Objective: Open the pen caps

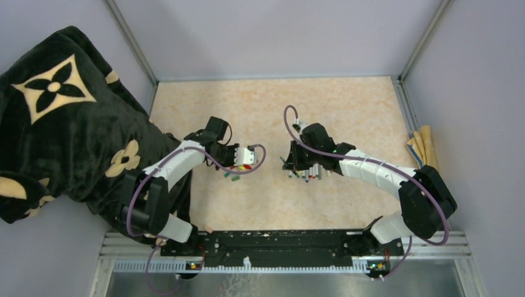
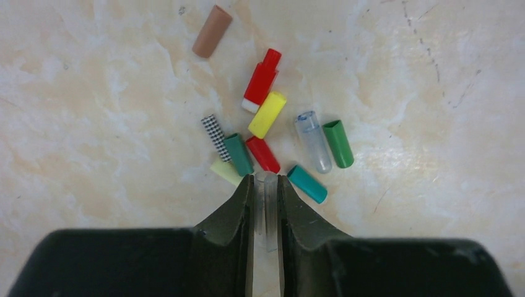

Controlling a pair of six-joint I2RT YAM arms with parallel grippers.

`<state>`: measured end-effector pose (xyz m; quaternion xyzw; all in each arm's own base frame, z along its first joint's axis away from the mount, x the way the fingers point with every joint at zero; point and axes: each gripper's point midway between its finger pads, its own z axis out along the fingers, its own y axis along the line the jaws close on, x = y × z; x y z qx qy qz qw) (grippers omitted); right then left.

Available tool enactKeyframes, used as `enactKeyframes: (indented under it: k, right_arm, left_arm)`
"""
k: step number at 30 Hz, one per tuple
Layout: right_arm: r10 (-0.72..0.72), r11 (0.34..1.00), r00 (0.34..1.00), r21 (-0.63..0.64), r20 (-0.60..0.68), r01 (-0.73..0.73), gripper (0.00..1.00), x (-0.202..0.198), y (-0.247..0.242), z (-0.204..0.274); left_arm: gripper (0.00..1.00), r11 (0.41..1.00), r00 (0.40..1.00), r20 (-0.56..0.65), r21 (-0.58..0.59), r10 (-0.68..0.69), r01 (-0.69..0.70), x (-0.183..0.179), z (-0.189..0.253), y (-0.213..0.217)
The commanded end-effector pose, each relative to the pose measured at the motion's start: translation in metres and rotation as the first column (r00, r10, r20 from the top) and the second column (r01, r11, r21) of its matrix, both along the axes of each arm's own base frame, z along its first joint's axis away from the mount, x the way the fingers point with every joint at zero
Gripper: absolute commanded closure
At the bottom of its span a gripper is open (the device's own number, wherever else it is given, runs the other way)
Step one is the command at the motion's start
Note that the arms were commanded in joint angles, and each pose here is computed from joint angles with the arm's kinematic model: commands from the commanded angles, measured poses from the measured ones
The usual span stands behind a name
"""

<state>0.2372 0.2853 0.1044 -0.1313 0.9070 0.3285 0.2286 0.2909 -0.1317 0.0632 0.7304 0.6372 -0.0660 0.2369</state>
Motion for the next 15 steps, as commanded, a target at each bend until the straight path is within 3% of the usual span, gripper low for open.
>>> enactKeyframes:
  k: [1,7,15]
  right_arm:
    - [-0.289,0.950,0.929,-0.050,0.234,0.308,1.00,0.066,-0.009,0.010]
    - [-0.359,0.900,0.888,-0.146,0.287,0.411,1.00,0.086,0.009,-0.024]
    - [-0.436,0.851,0.855,-0.182,0.280,0.493,1.00,0.090,0.009,-0.058]
  left_arm:
    - [1.00,0.994,0.994,-0.098,-0.086,0.057,-0.066,-0.017,-0.019,-0.009]
    - [0.99,0.993,0.989,-0.127,-0.074,0.077,-0.087,-0.024,-0.031,0.000]
    - [0.90,0.993,0.986,-0.145,-0.067,0.084,-0.094,-0.025,-0.039,0.000]
